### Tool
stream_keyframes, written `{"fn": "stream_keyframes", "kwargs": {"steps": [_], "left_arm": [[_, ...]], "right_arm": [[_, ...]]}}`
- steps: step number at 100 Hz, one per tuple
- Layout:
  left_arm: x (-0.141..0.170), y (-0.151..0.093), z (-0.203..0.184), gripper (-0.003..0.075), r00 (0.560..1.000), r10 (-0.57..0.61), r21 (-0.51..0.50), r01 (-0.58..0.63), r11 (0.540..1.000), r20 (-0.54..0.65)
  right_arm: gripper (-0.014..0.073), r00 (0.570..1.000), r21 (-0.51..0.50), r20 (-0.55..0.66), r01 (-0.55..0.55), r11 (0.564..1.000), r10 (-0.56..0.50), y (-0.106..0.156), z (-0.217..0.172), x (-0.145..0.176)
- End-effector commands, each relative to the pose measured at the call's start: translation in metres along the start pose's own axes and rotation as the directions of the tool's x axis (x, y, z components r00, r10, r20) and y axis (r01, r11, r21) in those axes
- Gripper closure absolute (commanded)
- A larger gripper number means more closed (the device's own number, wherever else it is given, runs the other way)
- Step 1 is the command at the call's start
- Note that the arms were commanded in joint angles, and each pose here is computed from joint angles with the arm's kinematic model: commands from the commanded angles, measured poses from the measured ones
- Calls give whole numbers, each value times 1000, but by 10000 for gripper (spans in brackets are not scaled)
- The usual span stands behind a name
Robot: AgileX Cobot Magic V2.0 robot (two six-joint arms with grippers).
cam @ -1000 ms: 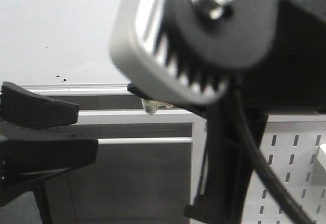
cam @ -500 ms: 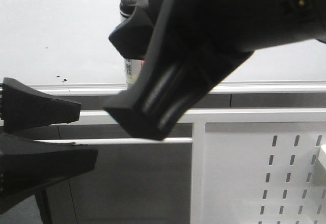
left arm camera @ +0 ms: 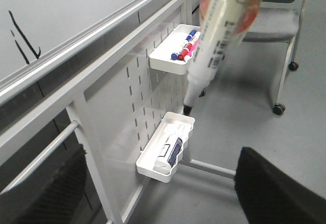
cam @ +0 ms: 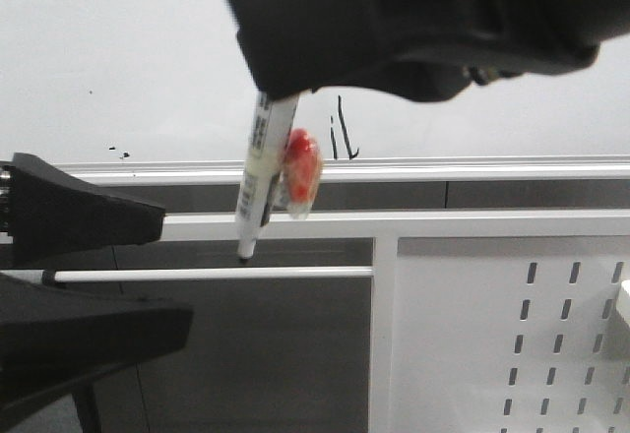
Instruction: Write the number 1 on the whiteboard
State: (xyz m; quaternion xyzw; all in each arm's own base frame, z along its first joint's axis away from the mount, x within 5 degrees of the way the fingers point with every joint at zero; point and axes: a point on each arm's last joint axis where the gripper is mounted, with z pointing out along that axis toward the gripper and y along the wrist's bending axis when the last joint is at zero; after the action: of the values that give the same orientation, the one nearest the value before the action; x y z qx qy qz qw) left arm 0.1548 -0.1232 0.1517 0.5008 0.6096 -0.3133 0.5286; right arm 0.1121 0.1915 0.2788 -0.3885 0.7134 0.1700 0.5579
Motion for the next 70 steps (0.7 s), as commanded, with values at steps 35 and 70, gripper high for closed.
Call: {"fn": "stream_keyframes", "kwargs": {"steps": [35,70], "left_arm": [[-36,5,6,176,964,54,33,-65,997,262],[-46,10,12,334,957,67,117,-104,988,282]], "right_arm": [[656,1000,-66,-14,-7,998,6,-11,1,-2],[656,998,-40,-6,55,998,-55,-14,1,-2]]}}
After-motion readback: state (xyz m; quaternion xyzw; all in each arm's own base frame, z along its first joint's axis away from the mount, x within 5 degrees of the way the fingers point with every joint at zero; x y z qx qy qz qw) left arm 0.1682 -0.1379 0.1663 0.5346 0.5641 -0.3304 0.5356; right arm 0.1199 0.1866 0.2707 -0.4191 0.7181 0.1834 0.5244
